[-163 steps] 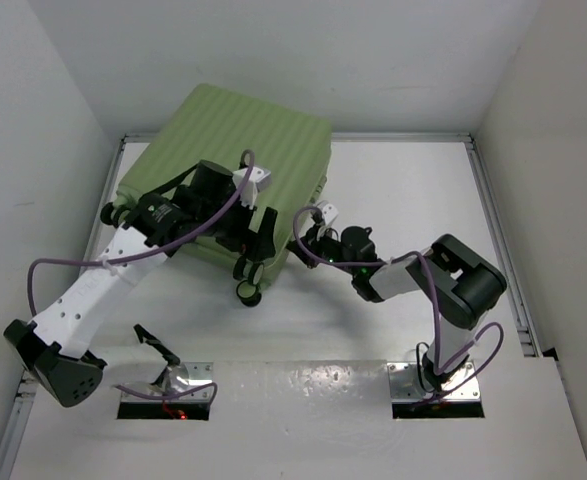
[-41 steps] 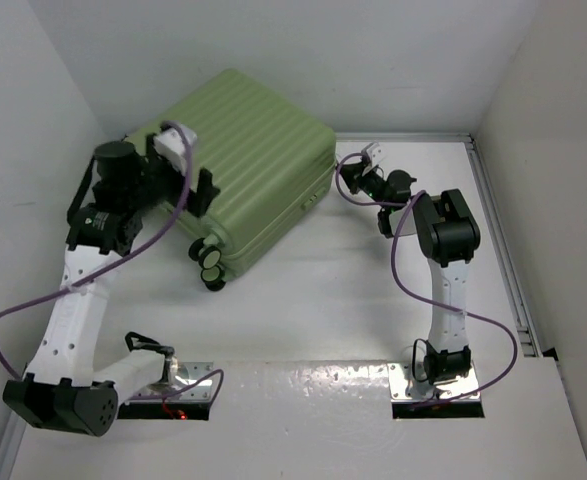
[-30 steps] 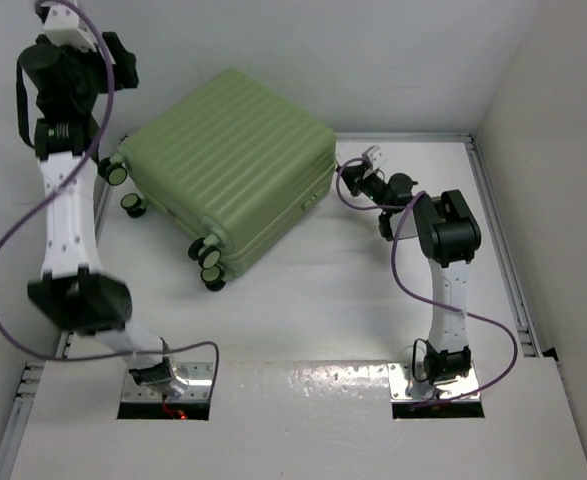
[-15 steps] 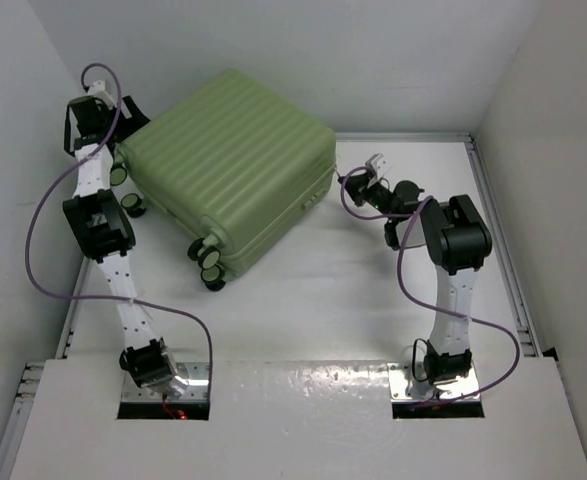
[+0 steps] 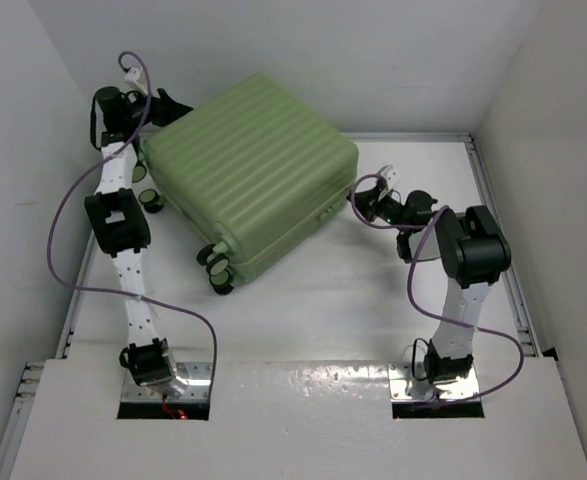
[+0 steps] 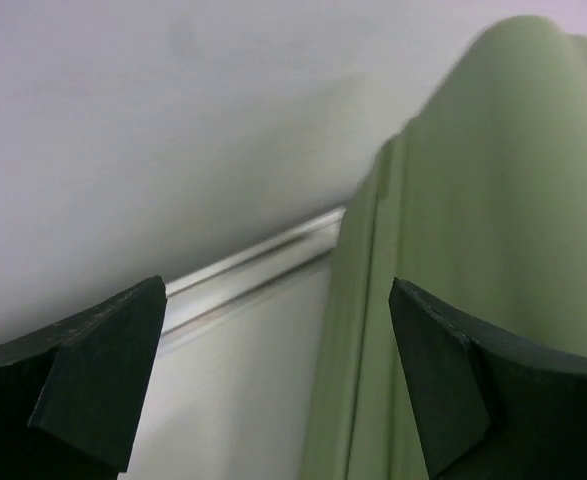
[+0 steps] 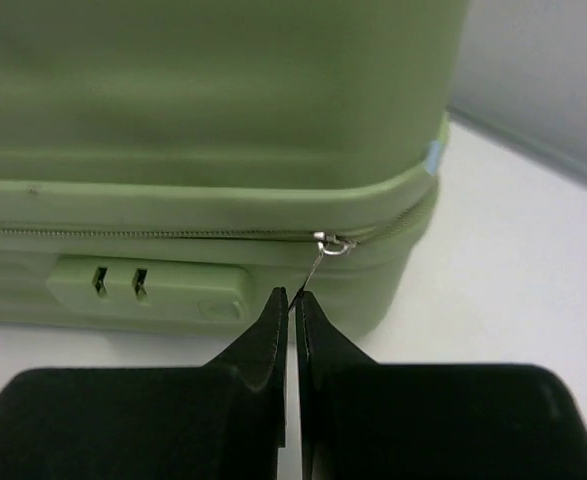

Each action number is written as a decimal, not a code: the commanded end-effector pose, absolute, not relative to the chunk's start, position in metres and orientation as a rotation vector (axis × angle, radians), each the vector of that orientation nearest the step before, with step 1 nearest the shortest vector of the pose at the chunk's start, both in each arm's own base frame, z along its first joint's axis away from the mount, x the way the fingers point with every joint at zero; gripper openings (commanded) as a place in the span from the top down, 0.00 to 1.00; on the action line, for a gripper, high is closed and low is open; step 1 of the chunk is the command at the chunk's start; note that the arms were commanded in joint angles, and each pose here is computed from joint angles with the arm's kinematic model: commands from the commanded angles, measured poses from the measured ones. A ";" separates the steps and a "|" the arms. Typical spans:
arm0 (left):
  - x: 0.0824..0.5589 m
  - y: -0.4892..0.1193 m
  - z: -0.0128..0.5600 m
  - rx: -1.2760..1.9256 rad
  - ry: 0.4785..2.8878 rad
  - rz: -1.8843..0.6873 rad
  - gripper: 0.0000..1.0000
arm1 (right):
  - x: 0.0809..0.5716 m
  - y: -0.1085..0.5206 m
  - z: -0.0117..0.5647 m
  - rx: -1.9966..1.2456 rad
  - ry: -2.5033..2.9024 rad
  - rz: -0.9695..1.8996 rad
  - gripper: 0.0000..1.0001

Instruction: Pack the luggage

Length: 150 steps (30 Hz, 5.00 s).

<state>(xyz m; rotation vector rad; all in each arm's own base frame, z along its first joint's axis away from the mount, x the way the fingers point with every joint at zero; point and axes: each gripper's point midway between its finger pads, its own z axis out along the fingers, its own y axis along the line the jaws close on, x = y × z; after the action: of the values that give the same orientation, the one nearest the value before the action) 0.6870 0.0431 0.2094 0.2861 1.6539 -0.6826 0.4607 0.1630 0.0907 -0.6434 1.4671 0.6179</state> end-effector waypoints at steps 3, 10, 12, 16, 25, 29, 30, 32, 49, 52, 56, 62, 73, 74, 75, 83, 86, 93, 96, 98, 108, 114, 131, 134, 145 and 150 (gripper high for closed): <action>0.561 -0.210 0.148 0.794 1.683 -1.690 0.10 | 0.417 0.173 0.113 -0.748 1.418 0.709 1.00; 0.518 -0.222 0.182 0.938 1.618 -1.697 0.13 | 0.358 0.150 0.121 -0.725 1.510 0.693 1.00; 0.542 -0.209 0.202 0.795 1.594 -1.652 0.13 | 0.348 0.137 0.116 -0.699 1.564 0.631 1.00; 0.596 -0.154 0.232 0.654 1.650 -1.224 0.05 | 0.328 0.111 0.105 -0.609 1.675 0.537 1.00; 0.581 -0.012 0.339 0.360 1.701 -0.406 0.01 | 0.308 0.069 0.114 -0.464 1.787 0.602 0.81; 0.523 0.020 0.369 0.239 1.707 -0.299 0.01 | 0.286 0.115 0.111 -0.619 1.760 0.762 0.84; 0.495 0.014 0.387 0.239 1.705 -0.298 0.01 | 0.285 0.120 0.108 -0.629 1.759 0.757 0.84; 0.451 0.016 0.363 0.249 1.817 -0.232 0.01 | 0.272 0.164 0.098 -0.720 1.729 0.813 0.79; 0.230 -0.106 0.282 0.926 2.166 -0.684 0.02 | 0.240 0.421 0.182 -0.985 1.345 1.012 0.55; 0.217 -0.120 0.278 1.029 2.167 -0.646 0.01 | 0.229 0.427 0.194 -0.972 1.333 1.043 0.50; 0.218 -0.114 0.249 1.134 2.220 -0.492 0.01 | 0.223 0.386 0.212 -0.928 1.354 1.026 0.37; 0.240 -0.118 0.223 1.199 2.204 -0.326 0.01 | 0.257 0.283 0.162 -0.818 1.742 0.849 0.31; 0.261 -0.159 0.180 1.178 2.196 -0.362 0.05 | 0.321 0.131 0.115 -0.395 2.069 0.593 0.24; 0.265 -0.162 0.176 1.163 2.185 -0.363 0.07 | 0.327 0.122 0.118 -0.350 2.059 0.581 0.24; 0.259 -0.159 0.161 1.162 2.221 -0.371 0.18 | 0.331 0.116 0.121 -0.299 2.049 0.599 0.24; 0.249 -0.147 0.134 1.160 2.260 -0.362 0.92 | 0.331 0.097 0.127 -0.275 1.926 0.604 0.30; 0.234 -0.130 0.140 1.254 2.223 -0.318 1.00 | 0.326 0.100 0.126 -0.314 1.904 0.614 0.31; 0.181 -0.069 0.157 1.835 1.856 -0.111 1.00 | 0.315 0.091 0.119 -0.386 1.863 0.583 0.31; 0.165 -0.035 0.151 2.024 1.815 0.018 1.00 | 0.308 0.094 0.120 -0.446 1.810 0.567 0.31; 0.168 -0.015 0.151 2.040 1.863 0.109 1.00 | 0.301 0.101 0.115 -0.508 1.778 0.563 0.31; 0.253 -0.027 0.183 1.481 2.067 -0.145 1.00 | 0.267 0.142 0.108 -0.606 1.691 0.642 0.43; 0.276 -0.036 0.189 1.275 2.107 -0.273 1.00 | 0.241 0.156 0.098 -0.522 1.704 0.677 0.50; 0.248 -0.022 0.175 1.293 2.108 -0.178 1.00 | 0.299 0.165 0.121 -0.374 1.617 0.376 0.56; 0.247 -0.020 0.174 1.286 2.064 -0.113 1.00 | 0.304 0.169 0.124 -0.356 1.619 0.360 0.56; 0.240 -0.010 0.165 1.265 1.978 0.134 1.00 | 0.317 0.175 0.129 -0.292 1.653 0.343 0.72; 0.240 0.000 0.157 1.271 2.011 0.185 1.00 | 0.316 0.168 0.144 -0.280 1.613 0.356 1.00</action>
<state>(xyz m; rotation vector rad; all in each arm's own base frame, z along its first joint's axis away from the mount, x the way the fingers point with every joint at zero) 0.2354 -0.0244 0.1613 1.3982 1.8913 0.0750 0.2944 0.1597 0.0748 -0.3663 1.8192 0.2869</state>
